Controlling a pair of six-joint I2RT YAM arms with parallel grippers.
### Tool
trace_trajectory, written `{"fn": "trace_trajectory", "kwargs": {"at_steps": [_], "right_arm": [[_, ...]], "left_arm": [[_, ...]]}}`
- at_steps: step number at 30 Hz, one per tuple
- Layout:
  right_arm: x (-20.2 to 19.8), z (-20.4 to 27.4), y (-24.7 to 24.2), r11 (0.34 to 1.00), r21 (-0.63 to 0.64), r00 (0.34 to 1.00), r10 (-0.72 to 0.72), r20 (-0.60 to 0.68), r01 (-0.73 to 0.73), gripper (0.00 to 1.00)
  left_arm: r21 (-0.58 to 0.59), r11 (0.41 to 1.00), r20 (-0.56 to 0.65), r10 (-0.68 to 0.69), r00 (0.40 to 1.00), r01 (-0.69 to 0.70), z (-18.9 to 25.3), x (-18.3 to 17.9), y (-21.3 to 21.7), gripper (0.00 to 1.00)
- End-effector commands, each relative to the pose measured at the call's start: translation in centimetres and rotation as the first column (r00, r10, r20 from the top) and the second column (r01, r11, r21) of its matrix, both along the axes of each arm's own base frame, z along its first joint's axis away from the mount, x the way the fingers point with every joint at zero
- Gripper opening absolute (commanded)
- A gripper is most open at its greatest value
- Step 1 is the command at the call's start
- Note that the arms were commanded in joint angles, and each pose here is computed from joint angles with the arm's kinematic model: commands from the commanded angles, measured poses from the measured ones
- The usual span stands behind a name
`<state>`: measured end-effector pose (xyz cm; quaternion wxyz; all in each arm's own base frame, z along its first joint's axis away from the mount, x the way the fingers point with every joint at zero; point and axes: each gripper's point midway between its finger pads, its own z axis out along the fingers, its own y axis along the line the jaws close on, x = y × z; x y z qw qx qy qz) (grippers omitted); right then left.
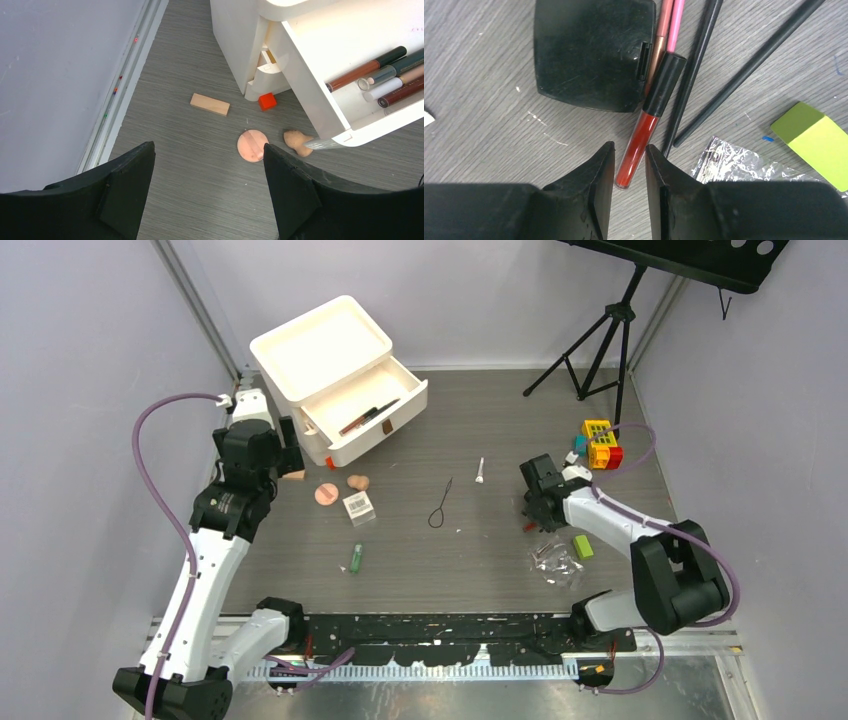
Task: Organize the makeup
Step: Pick up the makeup from the center of the board.
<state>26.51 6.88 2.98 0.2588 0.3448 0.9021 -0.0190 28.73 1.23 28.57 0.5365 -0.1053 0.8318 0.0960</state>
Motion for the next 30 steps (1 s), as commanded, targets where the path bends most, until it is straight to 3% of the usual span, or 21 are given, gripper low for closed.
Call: {"fn": "trace_trajectory", "kwargs": {"at_steps": [1,23,30], "right_arm": [[1.0,-0.2,-0.6,0.999,-0.025,0.999,-0.036,0.038,0.037,0.34],[0.9,-2.1,-1.2,0.997,-0.062,0.999,-0.049,0.021,0.05,0.3],[2.0,3.0,-2.0,0.995,-0.071,0.985,-0.062,0.163,0.074,0.17]], "left_arm": [[-0.015,1.0,0.028,0.005,1.0,-0.004,0.6,0.4,0.0,0.81],[-0.011,1.0,0.021,0.006,1.0,-0.006,0.4,0.5,0.0,0.81],[-0.011,1.0,0.022,0.006,1.0,-0.006,0.4,0.4,0.0,0.81]]}}
